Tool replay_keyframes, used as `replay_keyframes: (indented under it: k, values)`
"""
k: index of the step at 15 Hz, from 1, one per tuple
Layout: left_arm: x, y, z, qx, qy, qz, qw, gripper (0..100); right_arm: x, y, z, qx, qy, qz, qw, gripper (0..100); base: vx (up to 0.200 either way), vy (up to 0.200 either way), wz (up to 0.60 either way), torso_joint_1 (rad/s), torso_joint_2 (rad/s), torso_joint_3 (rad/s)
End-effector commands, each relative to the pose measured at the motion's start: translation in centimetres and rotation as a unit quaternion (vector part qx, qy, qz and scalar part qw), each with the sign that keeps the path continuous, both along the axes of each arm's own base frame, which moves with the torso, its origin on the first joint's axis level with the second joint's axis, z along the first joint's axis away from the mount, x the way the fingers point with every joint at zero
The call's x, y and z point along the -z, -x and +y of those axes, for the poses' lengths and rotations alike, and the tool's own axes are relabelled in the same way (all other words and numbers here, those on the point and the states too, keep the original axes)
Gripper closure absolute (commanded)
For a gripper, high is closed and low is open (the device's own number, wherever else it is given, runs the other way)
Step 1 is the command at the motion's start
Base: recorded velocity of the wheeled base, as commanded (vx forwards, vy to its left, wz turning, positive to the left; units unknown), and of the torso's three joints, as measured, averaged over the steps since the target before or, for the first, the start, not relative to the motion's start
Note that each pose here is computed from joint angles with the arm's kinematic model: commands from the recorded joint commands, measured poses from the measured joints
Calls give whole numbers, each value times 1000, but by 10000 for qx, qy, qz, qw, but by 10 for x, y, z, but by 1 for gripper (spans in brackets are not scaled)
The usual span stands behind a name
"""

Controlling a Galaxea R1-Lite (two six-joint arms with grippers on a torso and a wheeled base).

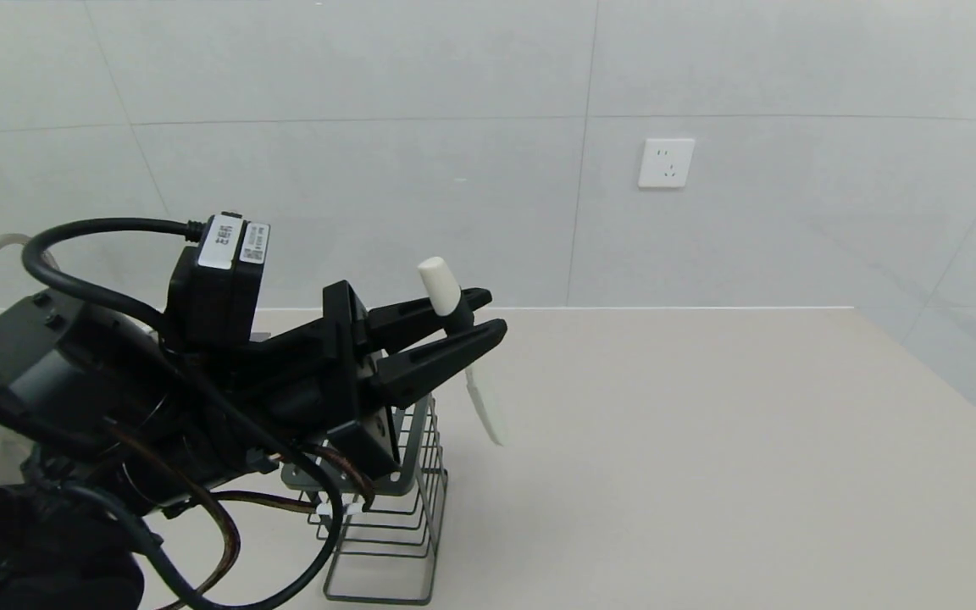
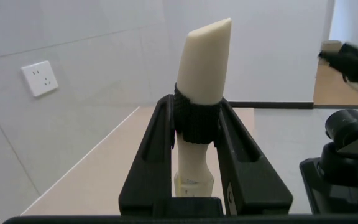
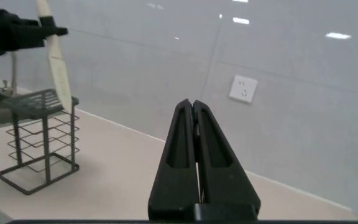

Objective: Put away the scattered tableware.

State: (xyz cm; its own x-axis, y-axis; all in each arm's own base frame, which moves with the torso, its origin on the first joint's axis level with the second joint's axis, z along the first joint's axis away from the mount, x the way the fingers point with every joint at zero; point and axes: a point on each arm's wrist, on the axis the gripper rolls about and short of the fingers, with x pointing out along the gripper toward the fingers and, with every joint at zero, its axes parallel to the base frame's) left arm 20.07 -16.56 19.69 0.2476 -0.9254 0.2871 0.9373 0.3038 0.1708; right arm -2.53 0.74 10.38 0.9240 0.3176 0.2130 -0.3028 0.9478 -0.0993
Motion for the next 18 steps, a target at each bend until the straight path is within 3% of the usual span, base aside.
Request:
replay_keyframes:
  k: [1, 2, 3, 4, 6, 9, 11, 13, 16, 18]
  values:
    - [-1, -2, 4, -86, 12, -19, 10000, 100, 12, -1, -1, 262, -127, 420, 9987, 100, 0, 0, 0, 0, 0, 0]
    - [-2, -2, 6, -116, 27, -36, 9999, 100, 23, -2, -2, 395, -149, 912, 9949, 100, 0, 0, 0, 0, 0, 0]
    - [-5, 1, 7, -109, 57, -81, 9999, 100, 24, -2, -2, 388, -145, 996, 9942, 100, 0, 0, 0, 0, 0, 0]
    - [-6, 6, 11, -116, 68, -92, 9999, 100, 23, -2, -2, 381, -138, 941, 9947, 100, 0, 0, 0, 0, 0, 0]
    - [3, 6, 22, -320, -69, 41, 9995, 100, 23, -2, -2, 432, -101, 912, 9948, 100, 0, 0, 0, 0, 0, 0]
    - [-4, -8, 48, -880, -68, -224, 9958, 100, 23, -2, -2, 479, 183, 838, 9952, 100, 0, 0, 0, 0, 0, 0]
    - [-11, -3, 54, -590, -94, -433, 9973, 100, 23, -2, -2, 470, 177, 840, 9952, 100, 0, 0, 0, 0, 0, 0]
    - [-23, 6, 55, -499, 8, -654, 9966, 100, 23, -2, -2, 470, 177, 840, 9952, 100, 0, 0, 0, 0, 0, 0]
    - [-17, 3, 62, -684, -74, -578, 9959, 100, 23, -2, -2, 470, 177, 840, 9952, 100, 0, 0, 0, 0, 0, 0]
    - [-14, 1, 64, -771, -144, -671, 9947, 100, 23, -2, -2, 470, 176, 832, 9953, 100, 0, 0, 0, 0, 0, 0]
